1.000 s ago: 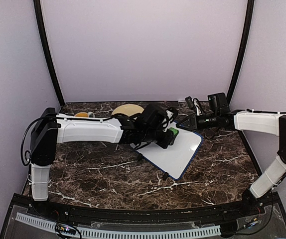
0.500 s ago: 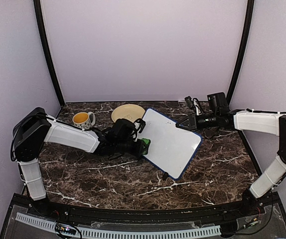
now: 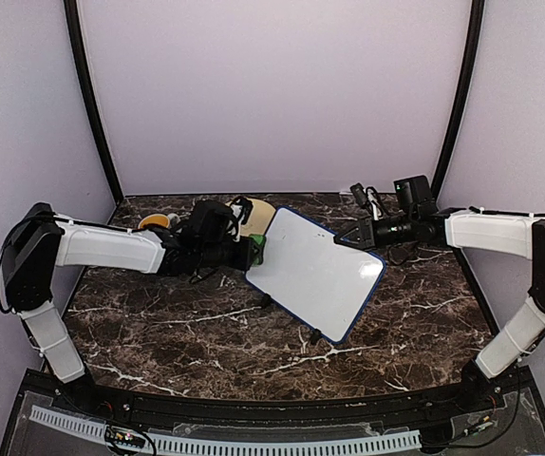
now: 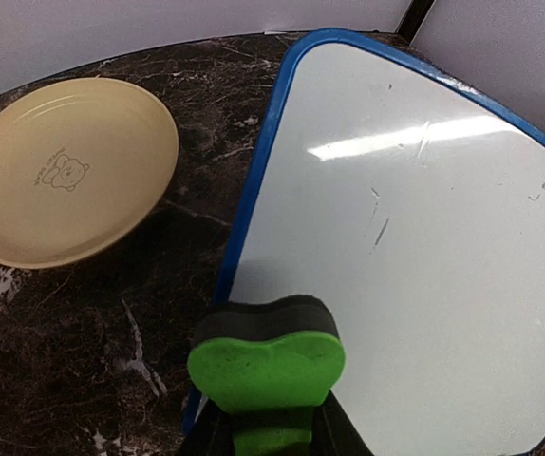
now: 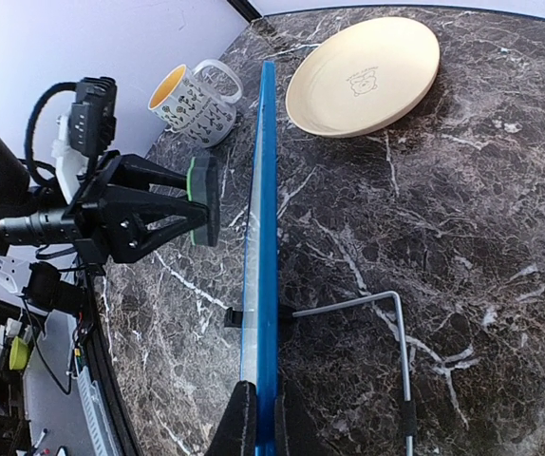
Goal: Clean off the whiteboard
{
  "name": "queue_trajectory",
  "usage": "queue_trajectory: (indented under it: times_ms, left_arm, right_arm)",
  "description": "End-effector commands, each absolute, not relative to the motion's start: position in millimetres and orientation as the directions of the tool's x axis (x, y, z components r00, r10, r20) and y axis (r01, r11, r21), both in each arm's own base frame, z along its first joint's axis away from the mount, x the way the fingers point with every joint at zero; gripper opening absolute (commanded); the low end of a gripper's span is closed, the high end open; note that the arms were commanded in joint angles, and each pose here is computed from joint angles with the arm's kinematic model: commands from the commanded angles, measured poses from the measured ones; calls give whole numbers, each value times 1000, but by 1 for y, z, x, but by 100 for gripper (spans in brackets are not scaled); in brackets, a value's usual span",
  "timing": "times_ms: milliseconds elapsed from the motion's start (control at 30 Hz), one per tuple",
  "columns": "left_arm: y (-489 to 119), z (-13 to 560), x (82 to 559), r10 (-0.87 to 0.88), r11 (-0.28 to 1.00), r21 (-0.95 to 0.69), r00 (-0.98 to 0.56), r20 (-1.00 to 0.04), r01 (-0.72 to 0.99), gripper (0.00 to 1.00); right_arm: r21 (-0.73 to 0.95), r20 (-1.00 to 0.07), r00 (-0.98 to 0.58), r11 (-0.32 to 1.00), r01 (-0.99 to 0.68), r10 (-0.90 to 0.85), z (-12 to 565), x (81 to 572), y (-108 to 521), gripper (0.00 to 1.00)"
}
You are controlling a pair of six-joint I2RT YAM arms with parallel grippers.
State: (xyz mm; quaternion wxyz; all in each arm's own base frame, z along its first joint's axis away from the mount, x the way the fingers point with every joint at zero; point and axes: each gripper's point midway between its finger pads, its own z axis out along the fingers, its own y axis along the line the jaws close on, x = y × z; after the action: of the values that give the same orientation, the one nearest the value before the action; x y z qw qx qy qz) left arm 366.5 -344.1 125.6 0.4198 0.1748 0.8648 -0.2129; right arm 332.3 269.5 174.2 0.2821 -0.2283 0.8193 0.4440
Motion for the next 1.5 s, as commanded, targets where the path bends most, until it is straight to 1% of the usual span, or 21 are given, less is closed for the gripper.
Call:
queue_trajectory:
  times_ms: [0, 33, 133, 367, 500, 533, 700, 833, 900, 1000, 1067, 1300, 1433, 1467]
  left_arm:
    - [-335, 160, 359, 120, 843, -211, -555, -823, 495, 0]
    - [-332, 164, 357, 117, 841, -213, -553, -825, 497, 0]
    - [-323, 157, 346, 136, 843, -210, -574, -807, 495, 0]
    - [-307, 143, 332, 170, 857, -186, -604, -778, 481, 0]
    - [-286, 120, 320, 206, 889, -149, -670, -713, 432, 0]
    - [-282, 116, 316, 211, 893, -145, -682, -700, 425, 0]
    - [-264, 79, 290, 259, 907, -132, -777, -574, 400, 2]
    - [-265, 65, 279, 270, 900, -160, -806, -527, 406, 4]
    - [-265, 60, 278, 275, 899, -162, -813, -513, 407, 6]
    - [-267, 54, 277, 283, 898, -162, -818, -501, 410, 8]
    - [-268, 51, 277, 286, 897, -162, -819, -496, 412, 16]
    - [-274, 44, 276, 297, 889, -177, -827, -478, 422, 31]
    - [-278, 49, 276, 293, 882, -194, -823, -486, 429, 46]
    - [-278, 50, 276, 291, 881, -197, -821, -490, 430, 52]
  right_arm:
    - [600, -617, -763, 511, -615, -193, 152, 318, 270, 0]
    - [600, -618, -762, 512, -615, -191, 153, 318, 270, 0]
    - [598, -620, -762, 514, -614, -189, 154, 319, 269, 4]
    - [598, -621, -763, 519, -611, -182, 156, 322, 268, 17]
    - [596, -620, -763, 523, -609, -180, 158, 322, 268, 25]
    - [594, -621, -762, 526, -609, -181, 158, 322, 268, 28]
    - [587, -628, -759, 536, -607, -173, 161, 325, 265, 44]
    - [586, -635, -757, 545, -600, -152, 169, 330, 261, 61]
    - [584, -646, -752, 548, -599, -133, 178, 334, 258, 67]
    - [589, -660, -743, 540, -600, -106, 191, 337, 255, 71]
    - [589, -668, -738, 540, -602, -95, 197, 338, 253, 73]
    - [591, -673, -735, 542, -598, -77, 205, 336, 245, 74]
    - [590, -680, -730, 542, -599, -67, 211, 334, 242, 75]
    - [588, -683, -728, 542, -600, -65, 213, 334, 242, 75]
